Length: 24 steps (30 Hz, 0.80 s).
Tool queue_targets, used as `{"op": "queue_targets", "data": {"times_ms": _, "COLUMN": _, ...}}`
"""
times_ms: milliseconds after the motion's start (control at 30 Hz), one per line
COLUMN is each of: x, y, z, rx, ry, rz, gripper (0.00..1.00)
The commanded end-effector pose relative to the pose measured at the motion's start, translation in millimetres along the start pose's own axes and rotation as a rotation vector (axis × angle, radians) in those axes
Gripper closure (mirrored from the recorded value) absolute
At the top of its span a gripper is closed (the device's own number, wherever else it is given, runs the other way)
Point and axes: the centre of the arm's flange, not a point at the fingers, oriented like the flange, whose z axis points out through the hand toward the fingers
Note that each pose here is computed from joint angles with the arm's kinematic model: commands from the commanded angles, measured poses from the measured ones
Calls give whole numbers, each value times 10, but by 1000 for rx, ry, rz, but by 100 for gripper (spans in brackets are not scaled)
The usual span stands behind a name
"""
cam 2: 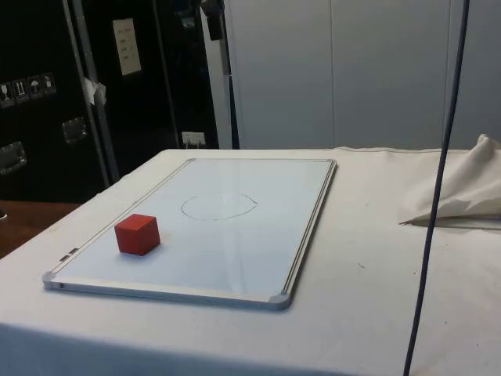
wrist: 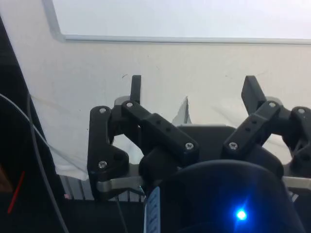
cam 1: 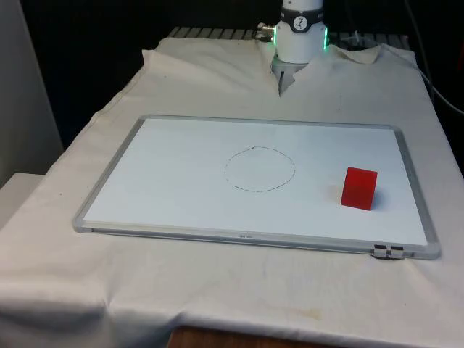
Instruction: Push the cube into the marked area.
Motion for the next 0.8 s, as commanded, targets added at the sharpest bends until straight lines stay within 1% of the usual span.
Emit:
{"op": "queue_targets", "data": {"times_ms": 0, "x": 1, "y": 0, "z": -1, "rx": 0, "ry": 1, "rz": -1, "gripper": 1}}
{"op": "queue_targets", "data": {"times_ms": 67, "x": 0, "y": 0, "z": 0, "rx": 0, "ry": 0, "rz": -1, "gripper": 9}}
{"op": "queue_targets", "data": {"times_ms": 100, "x": 1, "y": 0, "z": -1, "rx": 0, "ry": 1, "rz": -1, "gripper": 9}}
{"op": "queue_targets", "data": {"times_ms": 133, "x": 1, "y": 0, "z": -1, "rx": 0, "ry": 1, "rz": -1, "gripper": 14}}
{"op": "queue_targets", "data": {"times_ms": 233, "x": 1, "y": 0, "z": -1, "rx": 0, "ry": 1, "rz": -1, "gripper": 30}}
{"op": "queue_targets", "data": {"times_ms": 267, "x": 1, "y": 0, "z": -1, "rx": 0, "ry": 1, "rz": -1, "gripper": 40}}
{"op": "queue_targets", "data": {"times_ms": 367, "x": 0, "y": 0, "z": 0, "rx": 0, "ry": 0, "rz": -1, "gripper": 56}}
{"op": "queue_targets", "data": {"times_ms": 400, "x": 0, "y": -1, "z": 4, "rx": 1, "ry": 0, "rz": -1, "gripper": 56}}
{"op": "queue_targets", "data": {"times_ms": 467, "x": 0, "y": -1, "z": 4, "rx": 1, "ry": 0, "rz": -1, "gripper": 65}}
{"op": "queue_targets", "data": {"times_ms": 500, "x": 0, "y": -1, "z": 4, "rx": 1, "ry": 0, "rz": -1, "gripper": 72}}
{"op": "queue_targets", "data": {"times_ms": 533, "x": 0, "y": -1, "z": 4, "rx": 1, "ry": 0, "rz": -1, "gripper": 77}}
{"op": "queue_targets", "data": {"times_ms": 567, "x": 0, "y": -1, "z": 4, "rx": 1, "ry": 0, "rz": -1, "gripper": 86}}
{"op": "queue_targets", "data": {"times_ms": 633, "x": 2, "y": -68, "z": -25, "rx": 1, "ry": 7, "rz": 0, "gripper": 96}}
{"op": "queue_targets", "data": {"times_ms": 667, "x": 2, "y": -100, "z": -41, "rx": 2, "ry": 12, "rz": 0, "gripper": 100}}
{"op": "queue_targets", "data": {"times_ms": 700, "x": 5, "y": -52, "z": -14, "rx": 2, "ry": 5, "rz": -4, "gripper": 100}}
{"op": "queue_targets", "data": {"times_ms": 733, "x": 4, "y": -133, "z": -57, "rx": 2, "ry": 18, "rz": -1, "gripper": 100}}
{"op": "queue_targets", "data": {"times_ms": 767, "x": 3, "y": -161, "z": -79, "rx": 4, "ry": 24, "rz": 0, "gripper": 100}}
